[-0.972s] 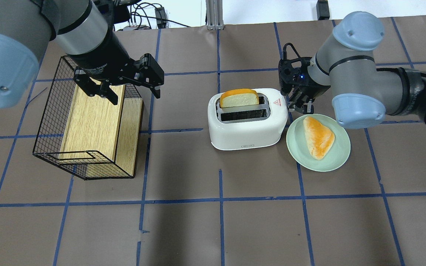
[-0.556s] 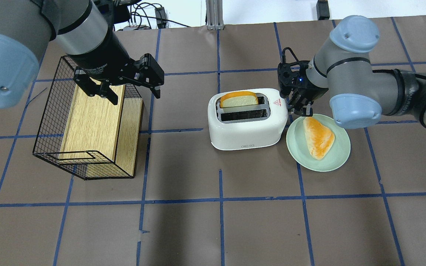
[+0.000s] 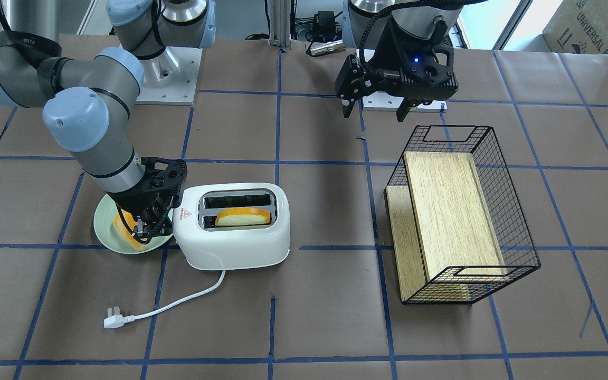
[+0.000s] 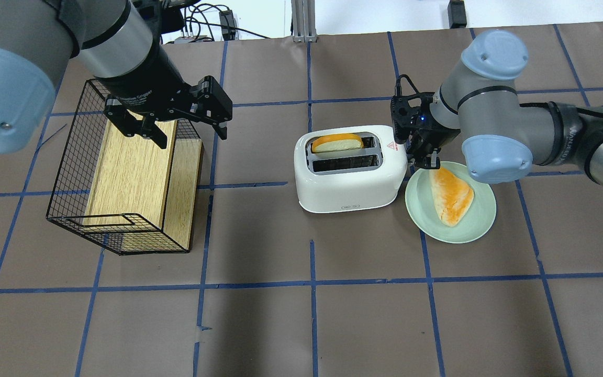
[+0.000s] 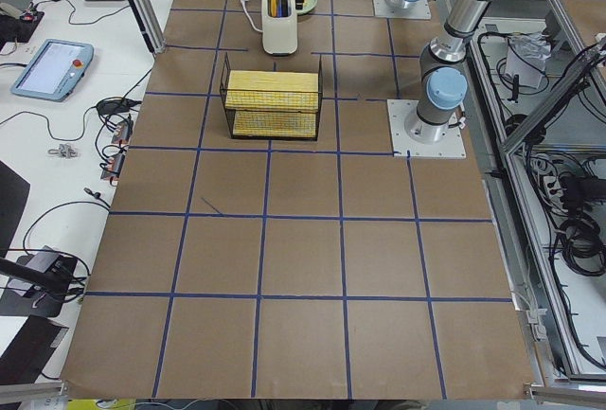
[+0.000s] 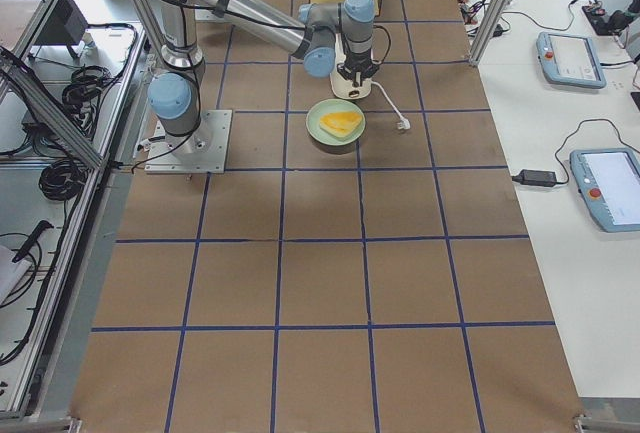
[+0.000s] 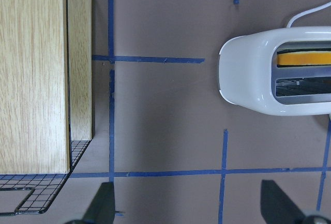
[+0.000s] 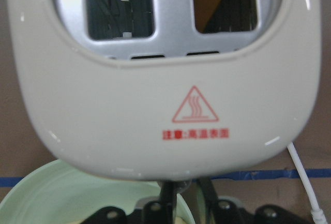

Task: Press toaster with right arm
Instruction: 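Lower the right gripper to press the toaster lever down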

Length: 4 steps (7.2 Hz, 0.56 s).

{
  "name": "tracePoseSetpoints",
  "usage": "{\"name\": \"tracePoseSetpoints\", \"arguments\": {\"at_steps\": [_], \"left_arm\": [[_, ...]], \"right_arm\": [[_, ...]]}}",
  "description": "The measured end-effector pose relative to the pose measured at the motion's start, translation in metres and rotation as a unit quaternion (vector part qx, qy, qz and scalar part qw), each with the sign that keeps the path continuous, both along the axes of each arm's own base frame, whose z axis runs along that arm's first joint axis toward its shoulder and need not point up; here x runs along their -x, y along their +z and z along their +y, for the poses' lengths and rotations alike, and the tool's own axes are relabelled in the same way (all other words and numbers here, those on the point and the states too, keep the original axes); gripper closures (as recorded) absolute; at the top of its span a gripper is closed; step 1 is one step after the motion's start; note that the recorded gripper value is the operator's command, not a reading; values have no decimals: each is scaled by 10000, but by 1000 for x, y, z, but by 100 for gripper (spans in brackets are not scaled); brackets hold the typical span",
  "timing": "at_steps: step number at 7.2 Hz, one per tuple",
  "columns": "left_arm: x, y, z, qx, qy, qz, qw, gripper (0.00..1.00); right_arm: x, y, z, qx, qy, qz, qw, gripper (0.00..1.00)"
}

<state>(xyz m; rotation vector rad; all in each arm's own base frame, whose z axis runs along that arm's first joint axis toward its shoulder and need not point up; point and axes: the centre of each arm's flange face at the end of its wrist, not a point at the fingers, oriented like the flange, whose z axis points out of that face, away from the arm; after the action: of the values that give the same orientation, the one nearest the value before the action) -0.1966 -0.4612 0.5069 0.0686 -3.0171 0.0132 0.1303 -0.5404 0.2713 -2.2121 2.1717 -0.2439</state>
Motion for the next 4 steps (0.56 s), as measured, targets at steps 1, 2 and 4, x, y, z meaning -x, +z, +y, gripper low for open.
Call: {"name": "tracePoseSetpoints", "arguments": {"at_steps": [1,2,4], "left_arm": [[0,0,0,0,1,0,10000,0],[0,0,0,0,4,0,10000,0],[0,0,0,0,5,-1,10000,0]], "right_arm": [[0,-3,-1,-22,17,-5,10000,72],[0,-6,-1,-44,24,-12,10000,72],[0,-10,-3,-73,31,-22,10000,71]]}}
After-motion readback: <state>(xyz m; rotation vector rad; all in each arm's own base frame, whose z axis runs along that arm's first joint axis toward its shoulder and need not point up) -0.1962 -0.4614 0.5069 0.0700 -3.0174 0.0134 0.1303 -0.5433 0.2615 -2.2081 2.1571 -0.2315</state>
